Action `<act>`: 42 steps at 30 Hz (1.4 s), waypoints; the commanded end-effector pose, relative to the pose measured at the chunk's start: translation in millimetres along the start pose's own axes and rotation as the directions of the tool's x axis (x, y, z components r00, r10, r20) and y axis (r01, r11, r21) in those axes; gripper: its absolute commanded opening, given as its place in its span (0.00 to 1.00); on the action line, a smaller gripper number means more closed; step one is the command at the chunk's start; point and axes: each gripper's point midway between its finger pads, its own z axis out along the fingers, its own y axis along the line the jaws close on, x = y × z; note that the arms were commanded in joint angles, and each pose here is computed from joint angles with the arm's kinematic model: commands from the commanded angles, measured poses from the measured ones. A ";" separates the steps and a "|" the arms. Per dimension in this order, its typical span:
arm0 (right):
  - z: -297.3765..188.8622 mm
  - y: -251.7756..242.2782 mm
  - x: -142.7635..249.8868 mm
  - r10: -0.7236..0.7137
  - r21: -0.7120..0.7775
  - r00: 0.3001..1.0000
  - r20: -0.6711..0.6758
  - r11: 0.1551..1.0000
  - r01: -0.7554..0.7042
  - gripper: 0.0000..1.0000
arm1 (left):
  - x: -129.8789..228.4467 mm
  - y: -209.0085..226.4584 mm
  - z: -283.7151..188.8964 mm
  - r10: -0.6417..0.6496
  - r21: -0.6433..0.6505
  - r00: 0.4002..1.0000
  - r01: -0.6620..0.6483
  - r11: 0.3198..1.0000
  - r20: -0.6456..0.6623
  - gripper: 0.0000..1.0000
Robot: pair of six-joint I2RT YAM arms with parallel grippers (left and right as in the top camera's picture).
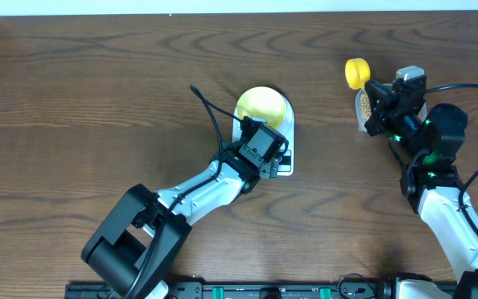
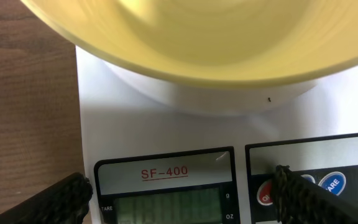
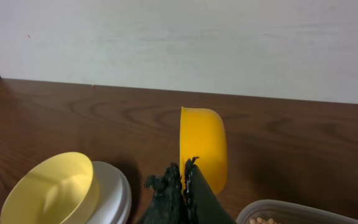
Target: Scoop item into bowl and weigh 50g on scale
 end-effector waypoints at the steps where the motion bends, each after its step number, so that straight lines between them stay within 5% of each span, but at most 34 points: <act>1: 0.4 -1.7 -3.5 -0.019 0.000 1.000 0.004 1.000 0.019 0.01 | 5.5 7.7 5.2 0.003 -0.040 1.000 -0.004 0.999 -0.011 0.94; 14: 0.4 -1.8 -3.0 -0.018 0.000 1.000 0.002 1.000 0.018 0.01 | -2.2 12.7 -23.2 0.007 -0.032 1.000 -0.007 0.999 0.002 0.94; 31: 0.4 -1.9 -2.7 -0.045 0.001 0.999 0.001 0.999 0.045 0.01 | -4.5 -13.2 -55.9 0.328 0.159 0.944 -0.329 0.931 0.033 0.94; 42: 0.4 -2.7 -2.6 -0.062 0.005 0.998 0.000 0.998 0.062 0.01 | -19.3 29.7 -61.2 0.250 0.106 0.968 -0.250 0.962 0.017 0.93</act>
